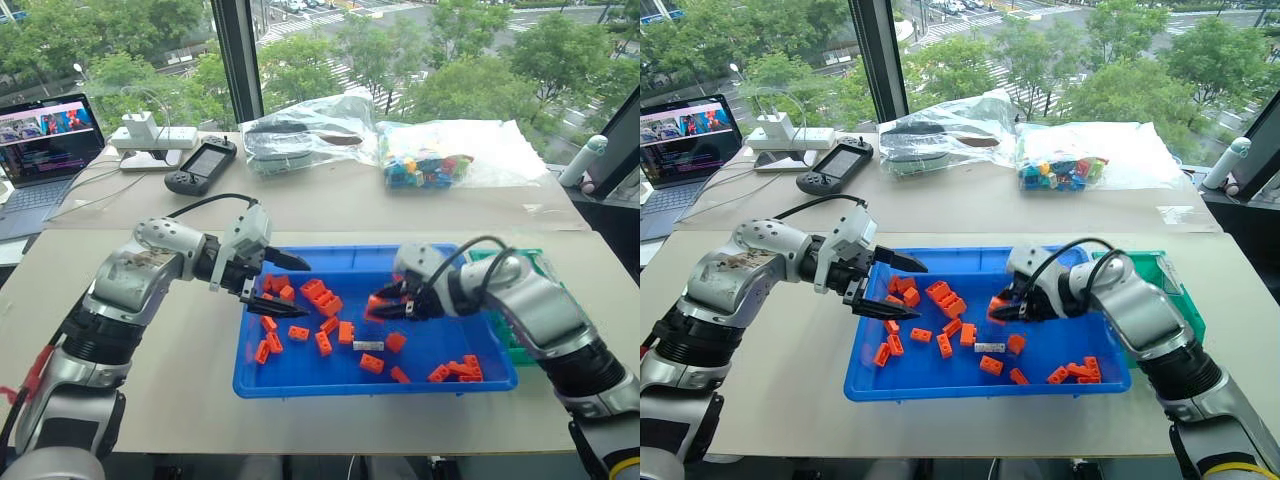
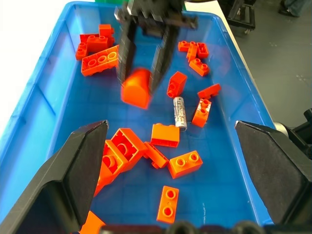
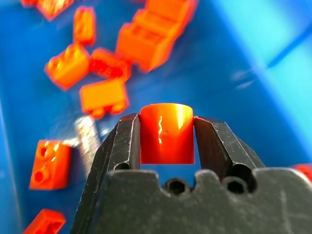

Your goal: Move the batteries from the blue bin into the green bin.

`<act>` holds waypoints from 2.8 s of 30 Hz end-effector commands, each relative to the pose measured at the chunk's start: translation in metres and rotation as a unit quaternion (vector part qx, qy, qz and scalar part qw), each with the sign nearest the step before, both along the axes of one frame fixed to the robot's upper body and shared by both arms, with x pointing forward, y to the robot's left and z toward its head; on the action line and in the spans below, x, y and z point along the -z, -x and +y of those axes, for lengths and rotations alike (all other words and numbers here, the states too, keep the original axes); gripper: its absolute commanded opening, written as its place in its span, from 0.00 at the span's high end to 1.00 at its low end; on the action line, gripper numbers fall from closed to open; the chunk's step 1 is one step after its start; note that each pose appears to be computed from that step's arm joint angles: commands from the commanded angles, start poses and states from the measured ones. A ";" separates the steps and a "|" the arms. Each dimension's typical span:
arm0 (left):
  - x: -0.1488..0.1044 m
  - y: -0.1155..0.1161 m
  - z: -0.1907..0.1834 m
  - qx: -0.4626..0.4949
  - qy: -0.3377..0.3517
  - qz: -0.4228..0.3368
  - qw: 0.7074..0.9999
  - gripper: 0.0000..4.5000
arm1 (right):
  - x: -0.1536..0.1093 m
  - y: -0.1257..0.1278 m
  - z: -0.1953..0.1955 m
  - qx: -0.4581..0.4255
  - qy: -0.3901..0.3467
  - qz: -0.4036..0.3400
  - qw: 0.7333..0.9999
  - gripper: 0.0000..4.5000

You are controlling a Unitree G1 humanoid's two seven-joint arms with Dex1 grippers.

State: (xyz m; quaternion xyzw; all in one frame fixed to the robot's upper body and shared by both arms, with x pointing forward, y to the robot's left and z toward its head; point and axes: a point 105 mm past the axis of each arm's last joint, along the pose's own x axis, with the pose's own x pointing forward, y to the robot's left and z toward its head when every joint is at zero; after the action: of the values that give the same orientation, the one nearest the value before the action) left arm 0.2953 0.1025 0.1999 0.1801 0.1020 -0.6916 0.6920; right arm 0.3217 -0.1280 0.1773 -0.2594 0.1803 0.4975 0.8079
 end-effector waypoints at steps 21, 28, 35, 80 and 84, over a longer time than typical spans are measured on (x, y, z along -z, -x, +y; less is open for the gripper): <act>-0.014 -0.014 -0.009 0.002 0.010 -0.058 0.998 0.00 | -0.035 0.000 -0.044 0.042 0.066 -0.075 0.994 0.01; -0.013 -0.013 -0.011 0.006 0.010 -0.057 0.998 0.00 | -0.001 0.042 0.005 -0.065 0.060 0.011 0.996 0.01; -0.011 -0.011 -0.008 0.002 0.004 -0.057 0.998 0.00 | 0.032 0.043 0.019 -0.071 0.073 0.025 0.994 0.01; -0.009 -0.010 -0.007 0.001 0.002 -0.043 0.999 0.00 | 0.034 0.037 0.014 -0.044 0.069 0.055 0.995 0.01; -0.008 -0.009 -0.006 0.001 0.000 -0.044 0.999 0.00 | 0.041 0.033 0.011 -0.027 0.067 0.056 0.996 0.16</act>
State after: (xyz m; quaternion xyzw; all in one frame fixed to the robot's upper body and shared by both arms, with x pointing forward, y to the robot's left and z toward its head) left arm 0.3076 0.0965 0.2016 0.2033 0.0842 -0.6811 0.6984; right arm 0.2854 -0.1179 0.1292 -0.2816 0.2710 0.5246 0.7564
